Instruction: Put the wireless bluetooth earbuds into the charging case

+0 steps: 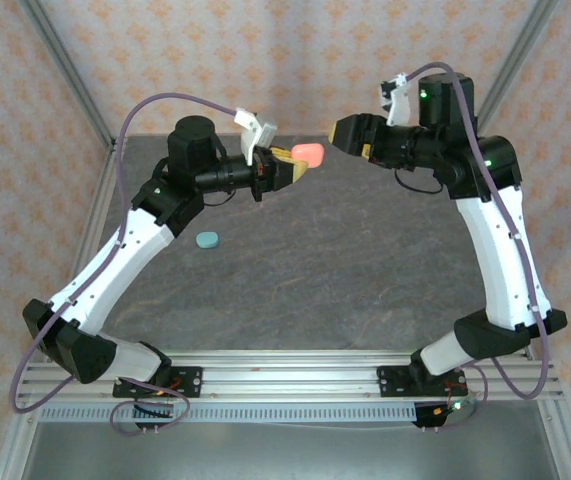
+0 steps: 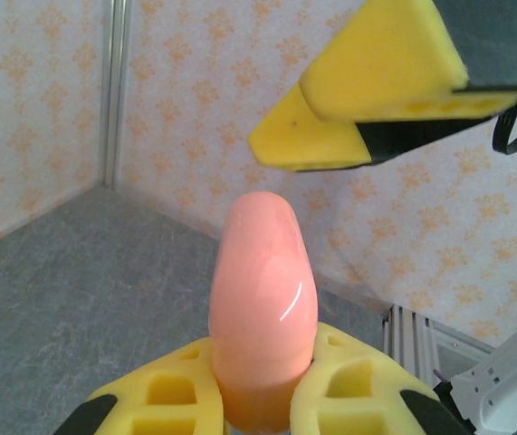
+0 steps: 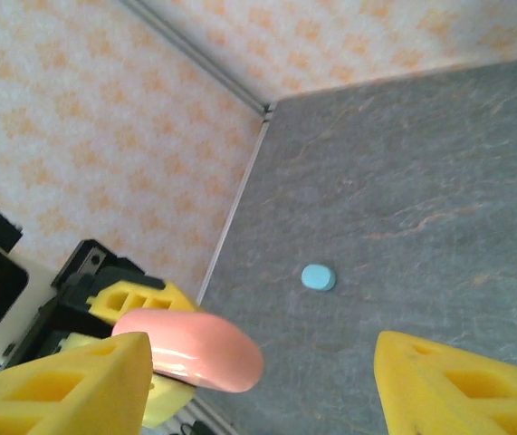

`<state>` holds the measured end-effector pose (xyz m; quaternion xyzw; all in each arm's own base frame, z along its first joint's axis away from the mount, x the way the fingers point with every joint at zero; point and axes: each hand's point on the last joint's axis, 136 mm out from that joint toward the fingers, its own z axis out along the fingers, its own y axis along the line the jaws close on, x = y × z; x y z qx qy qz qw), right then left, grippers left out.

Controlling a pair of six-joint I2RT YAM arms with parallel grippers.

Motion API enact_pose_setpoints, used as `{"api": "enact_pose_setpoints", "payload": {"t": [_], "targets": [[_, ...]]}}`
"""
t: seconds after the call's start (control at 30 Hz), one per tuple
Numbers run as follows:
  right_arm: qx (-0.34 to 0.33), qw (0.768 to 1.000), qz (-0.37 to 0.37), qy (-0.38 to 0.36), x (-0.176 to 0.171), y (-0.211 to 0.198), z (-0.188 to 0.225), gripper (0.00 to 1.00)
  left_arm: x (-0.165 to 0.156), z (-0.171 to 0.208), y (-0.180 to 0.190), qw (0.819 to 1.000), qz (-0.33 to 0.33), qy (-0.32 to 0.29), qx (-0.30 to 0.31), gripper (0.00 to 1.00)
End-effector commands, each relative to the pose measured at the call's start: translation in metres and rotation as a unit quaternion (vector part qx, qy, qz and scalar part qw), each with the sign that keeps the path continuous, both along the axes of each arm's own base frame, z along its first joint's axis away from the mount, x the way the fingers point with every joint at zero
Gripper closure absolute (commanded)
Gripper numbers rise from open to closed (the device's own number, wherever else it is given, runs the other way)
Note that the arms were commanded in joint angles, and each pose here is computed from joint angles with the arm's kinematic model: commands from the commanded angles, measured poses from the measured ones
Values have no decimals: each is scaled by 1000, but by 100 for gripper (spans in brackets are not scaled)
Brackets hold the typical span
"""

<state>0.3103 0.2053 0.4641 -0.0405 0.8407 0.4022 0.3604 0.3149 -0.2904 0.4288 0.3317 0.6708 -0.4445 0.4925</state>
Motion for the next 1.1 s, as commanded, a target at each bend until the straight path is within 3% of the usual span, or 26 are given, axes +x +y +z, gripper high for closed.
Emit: {"api": "enact_pose_setpoints", "payload": {"t": [0.0,0.2,0.4,0.47,0.63,0.8,0.93,1.07], "targets": [[-1,997,-76,-4,14,-23,0,34,8,-11,4,1000,14,-1,24,100],[1,984,-163,69,32,-57,-47,34,14,-84,4,986,10,123,111,100],[69,968,-206,124,48,-71,-98,35,15,-175,0,951,6,262,162,100],[64,963,-220,140,50,-75,-120,36,14,-206,2,935,12,303,183,100],[-9,958,-222,181,49,-83,-170,36,11,-267,15,902,38,358,238,100],[-95,949,-228,197,46,-100,-211,33,12,-307,13,887,34,385,251,100],[-188,930,-268,168,39,-136,-234,25,17,-332,16,877,44,395,271,98],[-262,897,-325,145,30,-177,-246,11,20,-350,26,862,55,405,301,94]]}}
